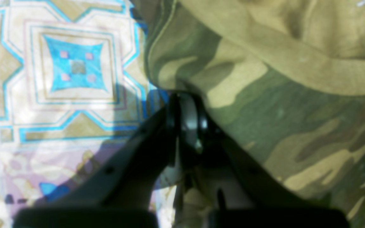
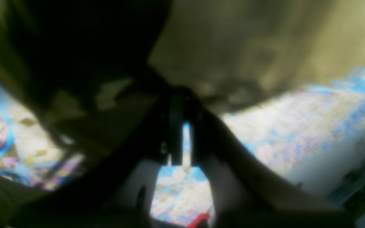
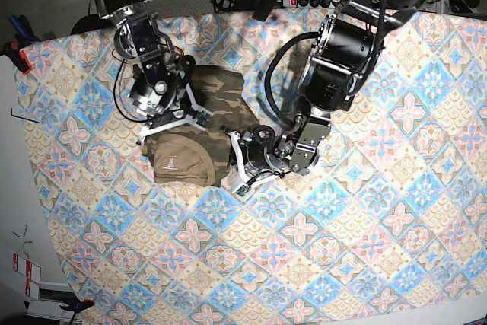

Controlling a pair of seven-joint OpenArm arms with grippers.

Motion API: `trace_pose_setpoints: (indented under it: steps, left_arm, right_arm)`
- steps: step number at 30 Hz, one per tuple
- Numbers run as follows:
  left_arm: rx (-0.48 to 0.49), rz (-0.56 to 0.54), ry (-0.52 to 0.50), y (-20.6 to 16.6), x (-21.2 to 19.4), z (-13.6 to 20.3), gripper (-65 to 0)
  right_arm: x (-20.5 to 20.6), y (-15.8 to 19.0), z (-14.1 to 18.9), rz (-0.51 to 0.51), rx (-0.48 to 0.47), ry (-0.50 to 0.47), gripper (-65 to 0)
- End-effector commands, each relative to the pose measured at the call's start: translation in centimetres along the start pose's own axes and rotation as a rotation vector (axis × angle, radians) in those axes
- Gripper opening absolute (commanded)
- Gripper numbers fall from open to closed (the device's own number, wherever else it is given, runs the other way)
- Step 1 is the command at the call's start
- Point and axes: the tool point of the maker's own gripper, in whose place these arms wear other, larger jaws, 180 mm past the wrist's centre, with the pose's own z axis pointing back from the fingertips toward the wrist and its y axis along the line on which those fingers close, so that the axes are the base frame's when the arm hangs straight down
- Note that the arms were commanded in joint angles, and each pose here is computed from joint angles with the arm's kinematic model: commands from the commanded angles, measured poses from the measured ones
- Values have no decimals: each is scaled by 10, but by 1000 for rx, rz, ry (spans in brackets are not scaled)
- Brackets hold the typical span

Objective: Fold the T-shirt properly
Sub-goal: 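Square the folded shirt's sides with both grippers and release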

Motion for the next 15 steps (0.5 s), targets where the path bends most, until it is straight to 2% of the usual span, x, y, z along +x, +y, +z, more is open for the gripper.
trace_pose_setpoints:
  steps: [1,5,9,15]
  left_arm:
    - [18,-25,0,6,6,5,-650]
    - [95,-50,-27,22,4,24,-650]
    - [209,-102,-112,35,24,57,-650]
    - [292,-219,-250,22,37,112,-650]
  right_arm:
    - [4,-26,12,-38,-70,-25,-621]
    - [0,-58,28,-152,-143,-56,-621]
    - [-19,-76,31,-230,-177,-35,-621]
    - [-39,-93,45,-399,-227,-47,-621]
